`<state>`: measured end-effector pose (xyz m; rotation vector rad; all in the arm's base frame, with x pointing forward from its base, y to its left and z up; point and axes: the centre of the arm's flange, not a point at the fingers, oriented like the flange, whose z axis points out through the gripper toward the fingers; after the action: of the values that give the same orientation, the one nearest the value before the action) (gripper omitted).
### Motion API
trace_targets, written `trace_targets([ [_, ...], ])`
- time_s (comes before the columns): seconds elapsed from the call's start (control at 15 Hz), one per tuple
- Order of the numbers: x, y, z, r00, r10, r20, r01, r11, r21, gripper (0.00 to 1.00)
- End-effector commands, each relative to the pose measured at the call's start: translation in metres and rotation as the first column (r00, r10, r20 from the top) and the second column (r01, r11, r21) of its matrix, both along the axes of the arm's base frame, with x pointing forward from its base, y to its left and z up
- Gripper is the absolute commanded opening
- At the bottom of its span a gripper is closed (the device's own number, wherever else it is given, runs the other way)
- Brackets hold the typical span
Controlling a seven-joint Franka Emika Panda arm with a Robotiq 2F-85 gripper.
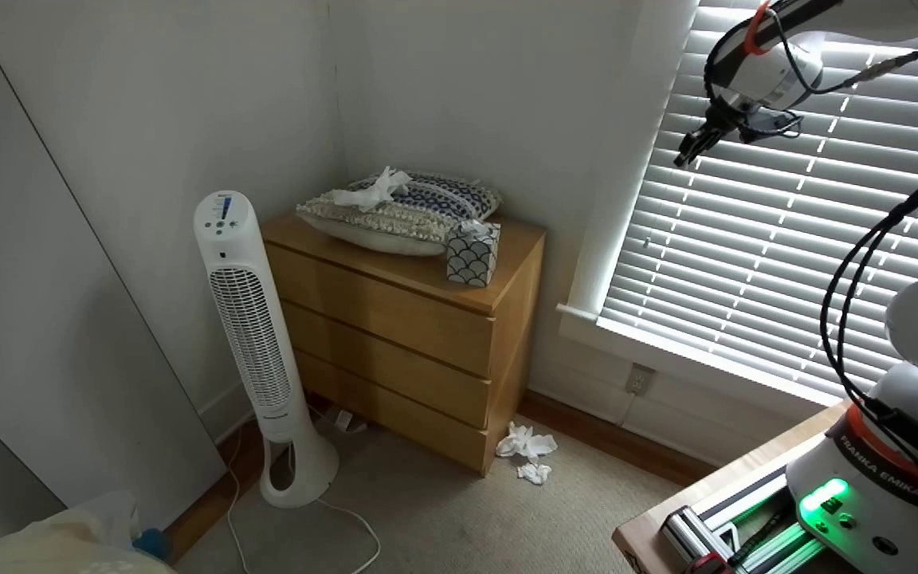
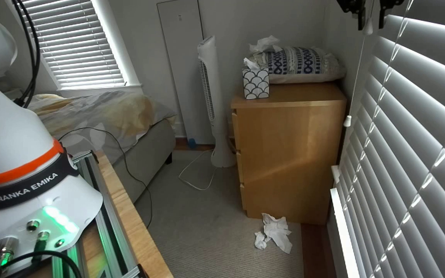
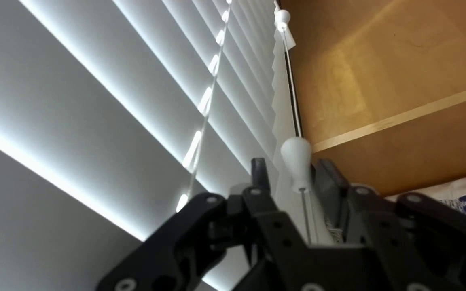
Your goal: Pull the white rope on the right downwards
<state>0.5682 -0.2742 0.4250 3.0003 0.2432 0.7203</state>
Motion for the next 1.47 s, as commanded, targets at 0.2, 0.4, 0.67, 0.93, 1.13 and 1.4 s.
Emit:
trace_targets([
  [0.2,-0.006,0.001,-0.007,0.999,-0.024,-0.046,0.025,0.999,0.032,0.09],
  [0.4,-0.008,0.003,-0.009,0.997,-0.034,-0.065,0.037,0.998,0.044,0.05],
  [0.67,-0.013,0.004,-0.015,0.99,-0.067,-0.122,0.076,0.995,0.072,0.05],
  [0.93,-0.024,0.006,-0.044,0.962,-0.116,-0.246,0.146,0.984,0.105,0.05],
  [1.13,-0.028,0.011,-0.068,0.945,-0.159,-0.285,0.196,0.975,0.108,0.05],
  [1.4,-0.022,0.022,-0.097,0.926,-0.221,-0.308,0.263,0.959,0.104,0.05],
])
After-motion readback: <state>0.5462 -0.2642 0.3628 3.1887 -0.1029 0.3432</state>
